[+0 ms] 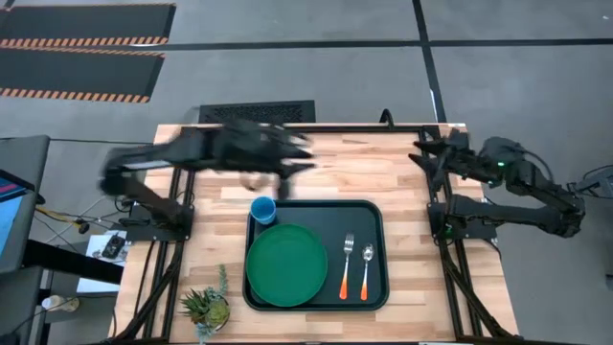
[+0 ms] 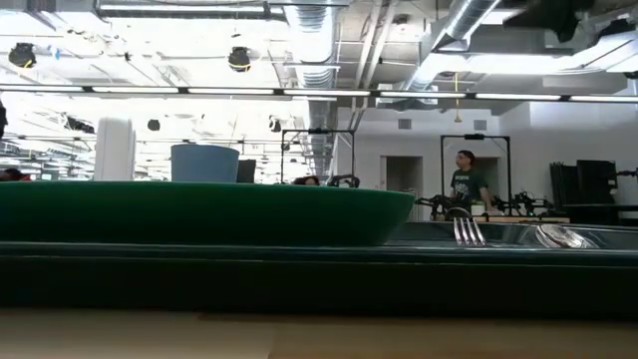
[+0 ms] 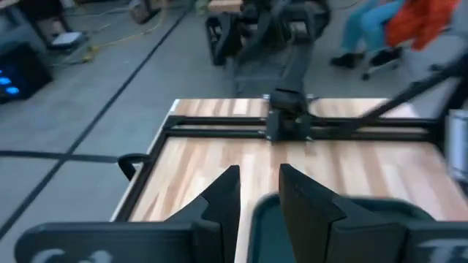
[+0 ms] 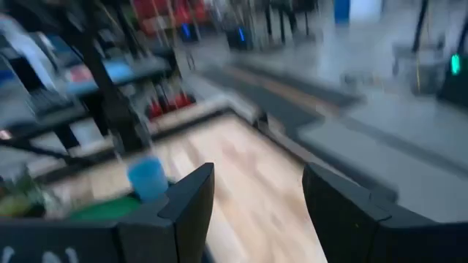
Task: Pick and place plate/cup/fork/spoon on tray
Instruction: Return to Home Position
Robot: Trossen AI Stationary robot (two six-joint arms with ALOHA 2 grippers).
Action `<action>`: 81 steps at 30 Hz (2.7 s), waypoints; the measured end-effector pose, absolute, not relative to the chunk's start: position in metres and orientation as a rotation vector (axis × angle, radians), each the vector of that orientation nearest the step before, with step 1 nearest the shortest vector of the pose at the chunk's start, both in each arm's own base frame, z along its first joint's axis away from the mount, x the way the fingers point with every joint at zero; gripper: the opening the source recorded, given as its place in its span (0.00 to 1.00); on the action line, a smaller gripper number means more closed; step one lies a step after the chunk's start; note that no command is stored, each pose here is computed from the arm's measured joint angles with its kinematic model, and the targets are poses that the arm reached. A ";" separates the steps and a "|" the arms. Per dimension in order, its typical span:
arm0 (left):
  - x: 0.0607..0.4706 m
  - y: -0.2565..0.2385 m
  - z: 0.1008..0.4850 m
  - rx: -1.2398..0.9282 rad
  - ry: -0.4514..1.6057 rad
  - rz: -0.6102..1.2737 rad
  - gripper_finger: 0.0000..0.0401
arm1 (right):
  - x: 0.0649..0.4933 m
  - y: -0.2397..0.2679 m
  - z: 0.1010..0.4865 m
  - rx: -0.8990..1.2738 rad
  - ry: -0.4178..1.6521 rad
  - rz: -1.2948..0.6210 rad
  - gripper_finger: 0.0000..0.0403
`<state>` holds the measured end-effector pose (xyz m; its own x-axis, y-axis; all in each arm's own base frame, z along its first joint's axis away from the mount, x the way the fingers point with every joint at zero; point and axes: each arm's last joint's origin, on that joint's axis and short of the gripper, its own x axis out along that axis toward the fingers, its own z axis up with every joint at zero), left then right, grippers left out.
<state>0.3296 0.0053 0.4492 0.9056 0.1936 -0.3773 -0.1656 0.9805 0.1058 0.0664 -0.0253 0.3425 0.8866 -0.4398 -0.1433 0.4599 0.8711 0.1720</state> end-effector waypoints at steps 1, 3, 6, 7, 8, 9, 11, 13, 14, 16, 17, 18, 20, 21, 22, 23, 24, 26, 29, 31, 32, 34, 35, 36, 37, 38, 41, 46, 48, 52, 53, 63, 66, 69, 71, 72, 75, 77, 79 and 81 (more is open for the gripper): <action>0.312 0.011 0.450 0.065 0.383 0.163 0.21 | 0.064 -0.024 0.346 0.189 0.060 -0.458 0.58; 0.279 0.020 0.447 0.047 0.319 0.143 0.21 | 0.056 -0.021 0.351 0.182 -0.004 -0.440 0.58; 0.231 0.029 0.425 0.023 0.193 0.179 0.21 | 0.042 -0.016 0.350 0.178 -0.079 -0.420 0.58; 0.215 0.030 0.417 0.012 0.130 0.192 0.21 | 0.037 -0.015 0.348 0.177 -0.102 -0.415 0.58; 0.200 0.030 0.406 -0.001 0.080 0.204 0.21 | 0.033 -0.013 0.345 0.175 -0.125 -0.410 0.58; 0.186 0.030 0.394 -0.012 0.047 0.215 0.21 | 0.029 -0.012 0.341 0.175 -0.144 -0.407 0.58; 0.164 0.029 0.366 -0.046 0.000 0.230 0.21 | 0.024 -0.011 0.328 0.186 -0.181 -0.400 0.58; 0.143 0.027 0.338 -0.104 -0.029 0.241 0.21 | 0.022 -0.011 0.313 0.196 -0.221 -0.393 0.58; 0.134 0.026 0.325 -0.130 -0.038 0.240 0.21 | 0.024 -0.011 0.304 0.197 -0.236 -0.391 0.58; 0.117 0.023 0.303 -0.176 -0.074 0.238 0.21 | 0.038 -0.014 0.289 0.217 -0.221 -0.387 0.58; 0.109 0.022 0.292 -0.198 -0.089 0.241 0.21 | 0.043 -0.016 0.280 0.231 -0.187 -0.389 0.58; 0.101 0.020 0.283 -0.218 -0.111 0.248 0.21 | 0.049 -0.017 0.274 0.233 -0.185 -0.389 0.58; 0.088 0.018 0.268 -0.240 -0.157 0.246 0.21 | 0.063 -0.020 0.268 0.244 -0.241 -0.362 0.58; 0.082 0.017 0.260 -0.249 -0.173 0.241 0.21 | 0.070 -0.021 0.259 0.259 -0.244 -0.336 0.58; 0.077 0.016 0.251 -0.258 -0.184 0.234 0.21 | 0.076 -0.022 0.250 0.268 -0.244 -0.321 0.58; 0.072 0.015 0.243 -0.264 -0.195 0.225 0.21 | 0.080 -0.023 0.244 0.269 -0.262 -0.313 0.58; 0.073 0.015 0.236 -0.269 -0.182 0.224 0.21 | 0.083 -0.023 0.239 0.269 -0.294 -0.302 0.58; 0.077 0.015 0.222 -0.284 -0.090 0.223 0.21 | 0.087 -0.023 0.227 0.269 -0.336 -0.276 0.58; 0.085 0.017 0.216 -0.262 -0.038 0.222 0.21 | 0.095 -0.022 0.201 0.276 -0.291 -0.268 0.58; 0.089 0.017 0.200 -0.265 0.030 0.241 0.21 | 0.097 -0.020 0.190 0.291 -0.280 -0.241 0.58; 0.090 0.018 0.196 -0.257 0.036 0.241 0.21 | 0.097 -0.019 0.190 0.305 -0.279 -0.230 0.58; 0.093 0.018 0.188 -0.249 -0.012 0.221 0.21 | 0.100 -0.017 0.183 0.337 -0.211 -0.231 0.58; 0.094 0.018 0.183 -0.254 -0.029 0.210 0.21 | 0.100 -0.015 0.181 0.345 -0.185 -0.237 0.58; 0.095 0.018 0.175 -0.261 -0.024 0.203 0.21 | 0.101 -0.014 0.180 0.348 -0.184 -0.238 0.58; 0.096 0.017 0.169 -0.273 -0.031 0.190 0.21 | 0.101 -0.013 0.180 0.350 -0.183 -0.248 0.58; 0.096 0.017 0.169 -0.269 -0.052 0.170 0.21 | 0.102 -0.012 0.178 0.351 -0.166 -0.262 0.58; 0.096 0.015 0.173 -0.213 -0.084 0.125 0.21 | 0.102 -0.010 0.173 0.405 -0.112 -0.265 0.58; 0.097 0.013 0.170 -0.206 -0.045 0.084 0.21 | 0.103 -0.006 0.164 0.471 -0.030 -0.247 0.58; 0.098 0.010 0.169 -0.192 -0.036 0.065 0.21 | 0.103 -0.005 0.164 0.465 -0.028 -0.240 0.58; 0.098 0.008 0.169 -0.196 -0.035 0.054 0.21 | 0.103 -0.005 0.164 0.465 -0.023 -0.237 0.58; 0.098 0.008 0.169 -0.227 -0.034 0.057 0.21 | 0.103 -0.005 0.164 0.465 -0.023 -0.237 0.58; 0.098 0.008 0.169 -0.347 -0.038 0.065 0.21 | 0.103 -0.005 0.163 0.464 -0.017 -0.239 0.58; 0.098 0.008 0.168 -0.344 -0.037 0.065 0.21 | 0.103 -0.005 0.163 0.463 -0.016 -0.239 0.58; 0.098 0.008 0.168 -0.356 -0.037 0.065 0.21 | 0.103 -0.005 0.163 0.463 -0.016 -0.239 0.58; 0.098 0.008 0.168 -0.358 -0.037 0.065 0.21 | 0.103 -0.005 0.163 0.463 -0.015 -0.240 0.58; 0.098 0.008 0.168 -0.358 -0.037 0.065 0.21 | 0.103 -0.005 0.163 0.463 -0.015 -0.239 0.58; 0.098 0.008 0.168 -0.350 -0.036 0.065 0.21 | 0.103 -0.005 0.163 0.463 -0.015 -0.239 0.58; 0.098 0.008 0.168 -0.351 -0.036 0.065 0.21 | 0.103 -0.005 0.163 0.463 -0.015 -0.240 0.58; 0.098 0.008 0.168 -0.358 -0.036 0.065 0.21 | 0.103 -0.005 0.163 0.463 -0.015 -0.240 0.58; 0.098 0.008 0.168 -0.358 -0.036 0.065 0.21 | 0.103 -0.005 0.163 0.463 -0.015 -0.240 0.58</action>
<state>0.0981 0.0079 0.1680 0.9973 0.0697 0.0238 -0.0569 0.9345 -0.3515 0.1029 -0.0051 0.1626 0.9718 -0.2323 -0.0404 0.2257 0.8670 0.4443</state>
